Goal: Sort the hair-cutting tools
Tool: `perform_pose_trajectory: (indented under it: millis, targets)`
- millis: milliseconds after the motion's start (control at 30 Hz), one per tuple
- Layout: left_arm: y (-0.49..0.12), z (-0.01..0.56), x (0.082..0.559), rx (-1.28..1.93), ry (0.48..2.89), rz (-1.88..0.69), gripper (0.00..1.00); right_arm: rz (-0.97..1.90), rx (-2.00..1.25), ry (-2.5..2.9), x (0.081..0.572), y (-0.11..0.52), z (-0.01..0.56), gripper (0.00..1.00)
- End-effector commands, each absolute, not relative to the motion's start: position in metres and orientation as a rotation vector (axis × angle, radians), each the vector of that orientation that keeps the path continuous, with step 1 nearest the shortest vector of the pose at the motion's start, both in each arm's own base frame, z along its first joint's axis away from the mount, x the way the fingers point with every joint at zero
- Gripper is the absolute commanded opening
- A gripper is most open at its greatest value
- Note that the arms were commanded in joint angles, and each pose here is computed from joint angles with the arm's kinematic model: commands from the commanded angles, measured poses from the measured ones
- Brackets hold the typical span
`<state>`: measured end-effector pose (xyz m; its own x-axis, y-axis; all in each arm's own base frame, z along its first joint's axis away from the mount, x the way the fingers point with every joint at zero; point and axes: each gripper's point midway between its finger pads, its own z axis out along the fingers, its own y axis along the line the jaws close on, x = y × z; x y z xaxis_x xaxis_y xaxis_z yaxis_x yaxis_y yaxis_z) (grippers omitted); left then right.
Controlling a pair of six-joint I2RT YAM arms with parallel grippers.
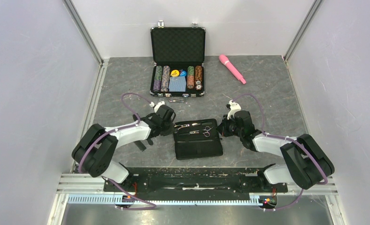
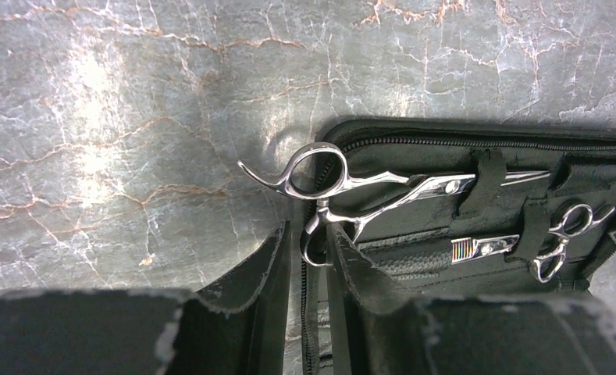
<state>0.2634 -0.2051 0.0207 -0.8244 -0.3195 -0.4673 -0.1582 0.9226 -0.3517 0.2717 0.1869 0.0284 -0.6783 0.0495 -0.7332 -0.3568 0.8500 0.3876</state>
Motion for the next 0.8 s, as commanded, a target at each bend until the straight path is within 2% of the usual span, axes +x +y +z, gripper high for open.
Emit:
perform_pose_trajectory:
  millis: [0,300,433,567,767]
  targets:
    - [-0.202,0.029,0.28,-0.278,2.5,-0.329,0.28,0.702,-0.235,2.166,0.279,0.195,0.042,0.0]
    - [-0.204,0.038,0.287,-0.158,2.474,-0.313,0.24,0.702,-0.236,2.164,0.279,0.195,0.042,0.0]
    - [-0.212,0.04,0.286,-0.058,2.482,-0.345,0.16,0.709,-0.237,2.164,0.279,0.196,0.042,0.0]
    - [-0.221,0.039,0.28,-0.018,2.497,-0.377,0.12,0.713,-0.235,2.165,0.279,0.196,0.042,0.0]
    - [-0.231,0.043,0.277,0.042,2.487,-0.391,0.11,0.719,-0.236,2.164,0.278,0.197,0.042,0.0]
